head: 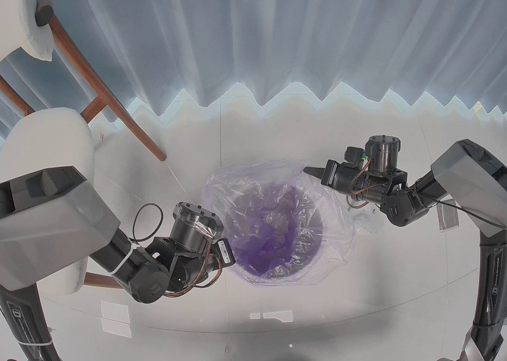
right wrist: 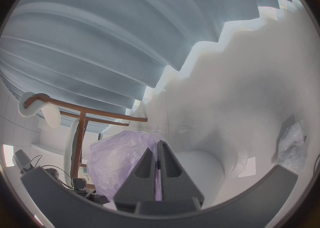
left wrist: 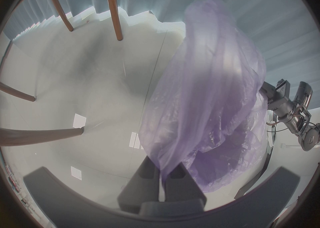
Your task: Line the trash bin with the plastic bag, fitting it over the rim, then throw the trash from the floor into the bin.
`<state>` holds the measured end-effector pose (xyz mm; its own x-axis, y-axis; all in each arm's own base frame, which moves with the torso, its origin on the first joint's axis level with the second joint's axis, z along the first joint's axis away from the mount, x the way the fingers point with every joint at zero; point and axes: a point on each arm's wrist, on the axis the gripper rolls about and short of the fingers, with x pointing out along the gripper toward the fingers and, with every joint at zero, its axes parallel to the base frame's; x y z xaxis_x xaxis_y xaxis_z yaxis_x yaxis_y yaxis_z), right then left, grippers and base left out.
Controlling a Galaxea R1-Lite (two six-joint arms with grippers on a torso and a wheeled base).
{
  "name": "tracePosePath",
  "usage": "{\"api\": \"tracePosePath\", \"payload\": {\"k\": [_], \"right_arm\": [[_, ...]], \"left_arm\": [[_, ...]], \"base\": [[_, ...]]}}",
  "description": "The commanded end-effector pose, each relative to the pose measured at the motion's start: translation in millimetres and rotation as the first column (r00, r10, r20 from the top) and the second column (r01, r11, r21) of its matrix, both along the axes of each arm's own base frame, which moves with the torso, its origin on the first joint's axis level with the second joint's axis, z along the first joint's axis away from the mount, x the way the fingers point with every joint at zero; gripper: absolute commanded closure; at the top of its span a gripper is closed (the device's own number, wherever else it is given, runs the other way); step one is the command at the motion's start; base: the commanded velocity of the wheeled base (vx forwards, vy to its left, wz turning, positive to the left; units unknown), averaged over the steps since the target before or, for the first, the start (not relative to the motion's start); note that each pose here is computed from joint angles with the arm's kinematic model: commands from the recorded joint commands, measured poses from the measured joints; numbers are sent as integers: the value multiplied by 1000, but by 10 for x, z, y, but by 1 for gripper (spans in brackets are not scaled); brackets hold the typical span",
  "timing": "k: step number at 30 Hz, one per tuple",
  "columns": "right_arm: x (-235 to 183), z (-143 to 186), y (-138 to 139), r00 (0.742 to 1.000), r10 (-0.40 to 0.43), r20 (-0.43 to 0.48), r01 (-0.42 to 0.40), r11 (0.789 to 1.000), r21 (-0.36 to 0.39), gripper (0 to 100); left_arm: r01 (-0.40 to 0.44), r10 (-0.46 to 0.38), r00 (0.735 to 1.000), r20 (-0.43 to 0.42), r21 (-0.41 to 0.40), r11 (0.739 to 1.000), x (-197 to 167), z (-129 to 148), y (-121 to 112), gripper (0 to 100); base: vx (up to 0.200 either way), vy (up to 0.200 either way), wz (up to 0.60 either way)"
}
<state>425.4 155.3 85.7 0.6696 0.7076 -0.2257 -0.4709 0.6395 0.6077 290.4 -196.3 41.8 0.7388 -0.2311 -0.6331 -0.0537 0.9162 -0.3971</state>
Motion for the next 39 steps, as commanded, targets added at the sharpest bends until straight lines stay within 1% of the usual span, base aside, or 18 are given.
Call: {"api": "tracePosePath", "payload": {"k": [1,6,7,15,16,20,22,25,26,27,29,32,33,35,36,39], "right_arm": [[19,-74,-41,1000,-9,-18,9,1000,-6,100],[17,-197,-20,999,-7,-44,6,1000,-15,100],[42,-243,-19,999,-10,-49,9,1000,-16,100],[202,-299,-58,999,-30,-34,30,1000,-8,100],[216,-313,-61,999,-32,-34,32,999,-8,0],[278,-330,-57,999,-38,-27,39,999,2,0],[297,-284,-77,998,-61,-32,62,998,23,0],[247,-40,-94,993,-91,-69,99,988,115,0],[241,-23,-96,993,-92,-72,100,988,122,0],[130,199,-159,988,-107,-114,127,975,185,0],[-9,253,-305,981,-127,-149,156,968,198,0],[-210,181,-426,976,-138,-167,164,974,154,0],[-343,71,-498,977,-142,-161,161,981,113,0],[-367,52,-516,977,-144,-158,162,981,107,0],[-595,-154,-578,981,-119,-156,130,990,63,0],[-776,-396,-603,993,-61,-101,61,998,-3,0]], "left_arm": [[-1,1,1000,-2,2,1000,1,-11,1,100],[-8,8,1000,-3,2,1000,19,-25,9,100],[-21,21,1000,-3,-2,1000,39,-20,41,100],[-49,49,999,19,-15,999,108,3,124,100],[-51,51,998,24,-18,999,118,4,131,100],[-64,66,997,42,-35,997,148,12,151,100],[-67,68,997,45,-39,997,153,15,154,100],[-61,63,997,47,-45,997,138,30,149,100],[-61,63,997,46,-44,997,136,27,151,100],[-59,61,997,39,-36,998,119,9,161,100],[-58,59,998,33,-27,998,107,-15,169,100],[-60,61,998,31,-27,998,107,-18,175,100],[-62,63,998,30,-30,998,101,-16,173,100],[-62,63,998,32,-31,998,100,-10,173,100],[-63,63,998,21,-28,998,77,-29,187,100],[-62,62,998,27,-31,998,74,-45,189,100]], "base": [[0,0,0],[0,0,0],[0,0,0],[0,0,0],[0,0,0],[0,0,0],[0,0,0],[0,0,0],[0,0,0],[0,0,0],[0,0,0],[0,0,0],[0,0,0],[0,0,0],[0,0,0],[0,0,0]]}}
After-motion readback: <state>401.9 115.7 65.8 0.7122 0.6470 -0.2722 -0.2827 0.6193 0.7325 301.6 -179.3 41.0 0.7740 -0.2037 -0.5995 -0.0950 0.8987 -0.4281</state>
